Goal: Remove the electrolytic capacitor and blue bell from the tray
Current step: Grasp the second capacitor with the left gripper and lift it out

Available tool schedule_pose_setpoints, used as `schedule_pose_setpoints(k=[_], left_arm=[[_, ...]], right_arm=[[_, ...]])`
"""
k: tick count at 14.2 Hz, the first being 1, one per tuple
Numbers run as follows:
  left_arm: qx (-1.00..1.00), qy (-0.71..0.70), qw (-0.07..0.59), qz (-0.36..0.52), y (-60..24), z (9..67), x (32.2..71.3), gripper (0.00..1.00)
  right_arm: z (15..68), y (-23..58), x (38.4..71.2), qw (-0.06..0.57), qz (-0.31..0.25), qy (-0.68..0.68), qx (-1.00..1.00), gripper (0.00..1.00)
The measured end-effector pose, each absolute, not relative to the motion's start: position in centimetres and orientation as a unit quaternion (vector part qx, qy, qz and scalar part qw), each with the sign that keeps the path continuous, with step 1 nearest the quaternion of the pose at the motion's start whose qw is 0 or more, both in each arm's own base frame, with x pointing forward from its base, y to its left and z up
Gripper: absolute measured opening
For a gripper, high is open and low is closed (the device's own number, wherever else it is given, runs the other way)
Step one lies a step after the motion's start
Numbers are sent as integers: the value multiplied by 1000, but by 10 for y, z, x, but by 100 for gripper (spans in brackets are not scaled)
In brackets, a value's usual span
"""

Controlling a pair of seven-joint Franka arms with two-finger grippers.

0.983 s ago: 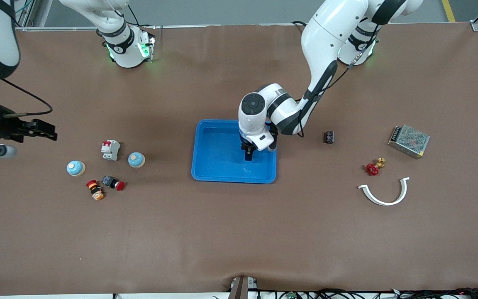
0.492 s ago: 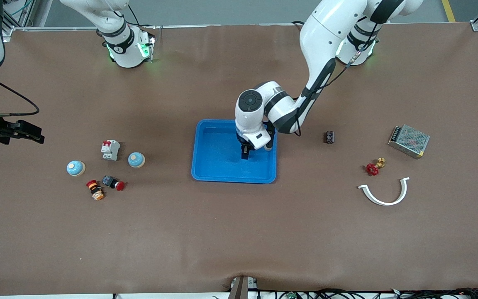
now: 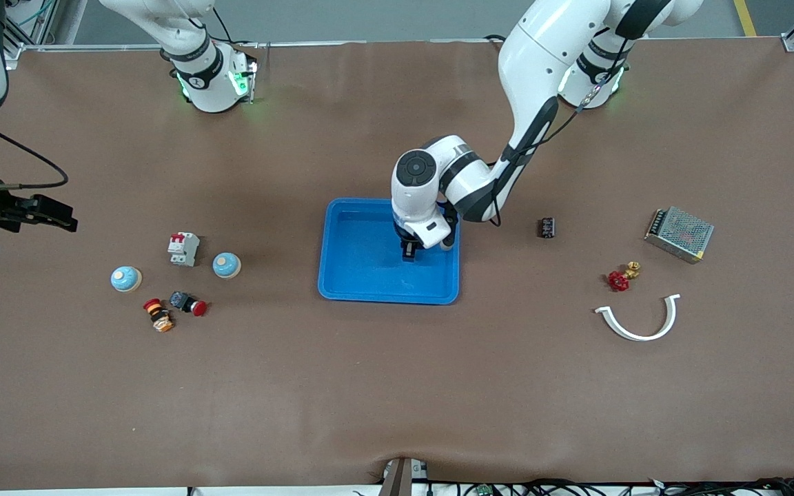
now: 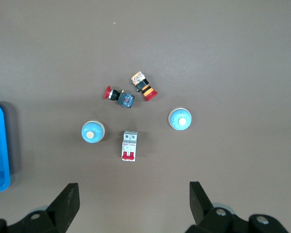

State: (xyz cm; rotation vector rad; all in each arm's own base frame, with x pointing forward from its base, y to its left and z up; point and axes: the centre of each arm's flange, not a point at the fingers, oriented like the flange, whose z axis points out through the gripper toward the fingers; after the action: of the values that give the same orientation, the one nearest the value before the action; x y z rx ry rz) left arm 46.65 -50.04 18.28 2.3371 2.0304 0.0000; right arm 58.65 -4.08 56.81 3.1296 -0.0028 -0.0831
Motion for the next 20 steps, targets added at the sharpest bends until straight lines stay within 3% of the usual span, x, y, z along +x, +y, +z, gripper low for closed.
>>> schedule_pose_setpoints(k=[2,8,13,20], left_arm=[[766,643,19,4,-500,182,466,33],[786,618,-1,12,-495,197,474,32],[817,576,-16,21,-494,244,500,32],[917,396,-38,13,-448,311,525,32]], right_arm=[[586,-39,577,2,-16,-3,1000,100],[602,-35,553,2,-4,-4,1000,100],[607,-32,521,7,30,-5,1000,100],[609,-44,540,5,22,-14,1000,100]])
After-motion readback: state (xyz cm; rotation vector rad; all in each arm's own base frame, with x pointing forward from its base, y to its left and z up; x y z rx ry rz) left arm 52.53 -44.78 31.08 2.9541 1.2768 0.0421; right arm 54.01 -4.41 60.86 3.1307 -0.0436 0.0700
